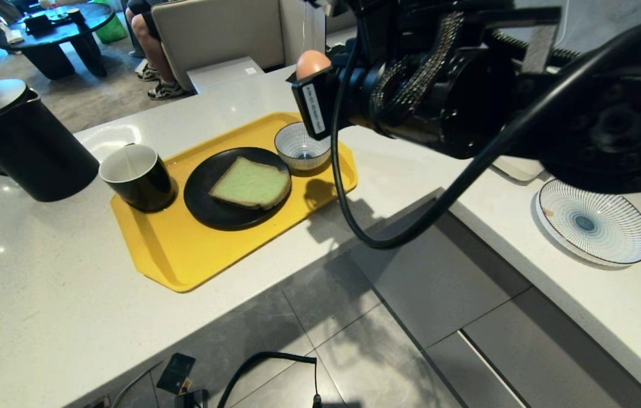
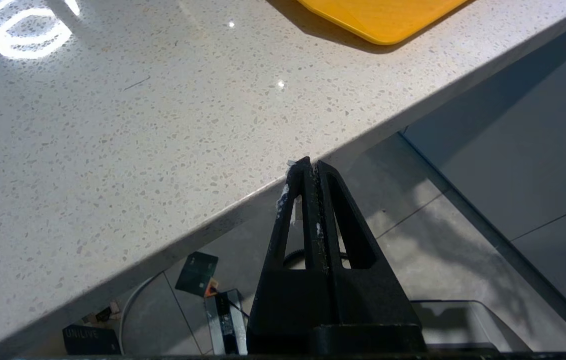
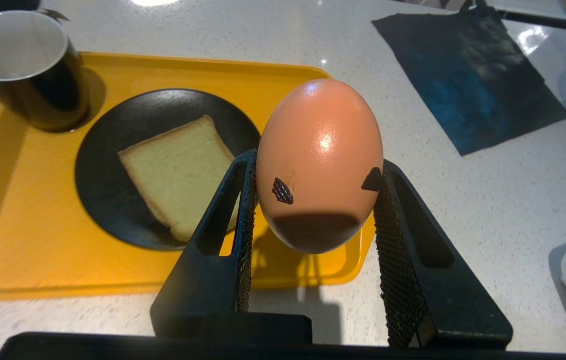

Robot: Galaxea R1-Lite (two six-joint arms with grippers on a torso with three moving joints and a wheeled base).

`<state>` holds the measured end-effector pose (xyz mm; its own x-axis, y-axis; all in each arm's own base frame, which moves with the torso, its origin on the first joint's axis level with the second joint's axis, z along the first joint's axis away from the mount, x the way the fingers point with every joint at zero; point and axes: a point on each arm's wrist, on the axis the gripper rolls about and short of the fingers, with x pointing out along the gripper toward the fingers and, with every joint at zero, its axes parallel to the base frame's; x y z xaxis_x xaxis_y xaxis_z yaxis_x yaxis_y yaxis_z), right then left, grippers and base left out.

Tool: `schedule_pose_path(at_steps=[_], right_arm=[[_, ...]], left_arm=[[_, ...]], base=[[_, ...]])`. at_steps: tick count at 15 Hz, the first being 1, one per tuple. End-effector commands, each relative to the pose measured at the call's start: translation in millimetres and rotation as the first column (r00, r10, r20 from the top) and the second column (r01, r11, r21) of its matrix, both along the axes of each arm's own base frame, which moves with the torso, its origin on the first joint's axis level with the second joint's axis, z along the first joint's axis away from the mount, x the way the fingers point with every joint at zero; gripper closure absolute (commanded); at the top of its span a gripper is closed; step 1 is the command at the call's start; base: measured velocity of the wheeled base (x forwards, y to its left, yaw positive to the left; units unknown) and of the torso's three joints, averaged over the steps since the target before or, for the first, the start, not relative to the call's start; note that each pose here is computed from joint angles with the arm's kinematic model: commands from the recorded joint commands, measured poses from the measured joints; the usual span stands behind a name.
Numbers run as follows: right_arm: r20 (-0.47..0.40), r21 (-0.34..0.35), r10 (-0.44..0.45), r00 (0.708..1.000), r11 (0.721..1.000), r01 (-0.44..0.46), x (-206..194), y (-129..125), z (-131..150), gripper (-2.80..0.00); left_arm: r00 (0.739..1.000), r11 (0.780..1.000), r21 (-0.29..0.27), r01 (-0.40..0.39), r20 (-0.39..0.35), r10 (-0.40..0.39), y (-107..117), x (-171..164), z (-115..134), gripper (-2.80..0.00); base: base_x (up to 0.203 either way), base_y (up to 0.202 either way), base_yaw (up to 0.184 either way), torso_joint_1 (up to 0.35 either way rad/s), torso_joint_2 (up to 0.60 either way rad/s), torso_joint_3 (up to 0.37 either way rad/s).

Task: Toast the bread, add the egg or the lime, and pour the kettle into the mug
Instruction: Put the egg in the bowl

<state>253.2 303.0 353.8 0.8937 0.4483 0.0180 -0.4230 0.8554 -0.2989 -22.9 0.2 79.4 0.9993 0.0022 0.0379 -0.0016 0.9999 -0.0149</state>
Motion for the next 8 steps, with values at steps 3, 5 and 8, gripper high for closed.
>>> schedule_pose_path(at_steps=[3, 5, 8], right_arm=[[0.03, -0.013, -0.046, 0.998, 0.999, 0.047, 26.9, 4.0, -16.1, 0.0], [0.041, 0.005, -0.077, 0.996, 0.997, 0.077, 30.7, -12.4, -5.6, 0.0], [0.052, 0.023, -0.081, 0.995, 0.997, 0.08, 24.4, -22.1, 5.9, 0.0]], left_arm=[[1.0, 1.0, -0.001, -0.001, -0.013, 0.001, 0.0, 1.1, -3.8, 0.0], [1.0, 1.0, -0.001, -0.001, -0.013, 0.001, 0.0, 1.1, -3.8, 0.0], [1.0, 1.0, -0.001, -0.001, -0.013, 0.001, 0.0, 1.1, -3.8, 0.0]], base=[[0.0, 0.0, 0.0, 0.0, 0.0, 0.0], [0.0, 0.0, 0.0, 0.0, 0.0, 0.0], [0.0, 0.0, 0.0, 0.0, 0.0, 0.0]])
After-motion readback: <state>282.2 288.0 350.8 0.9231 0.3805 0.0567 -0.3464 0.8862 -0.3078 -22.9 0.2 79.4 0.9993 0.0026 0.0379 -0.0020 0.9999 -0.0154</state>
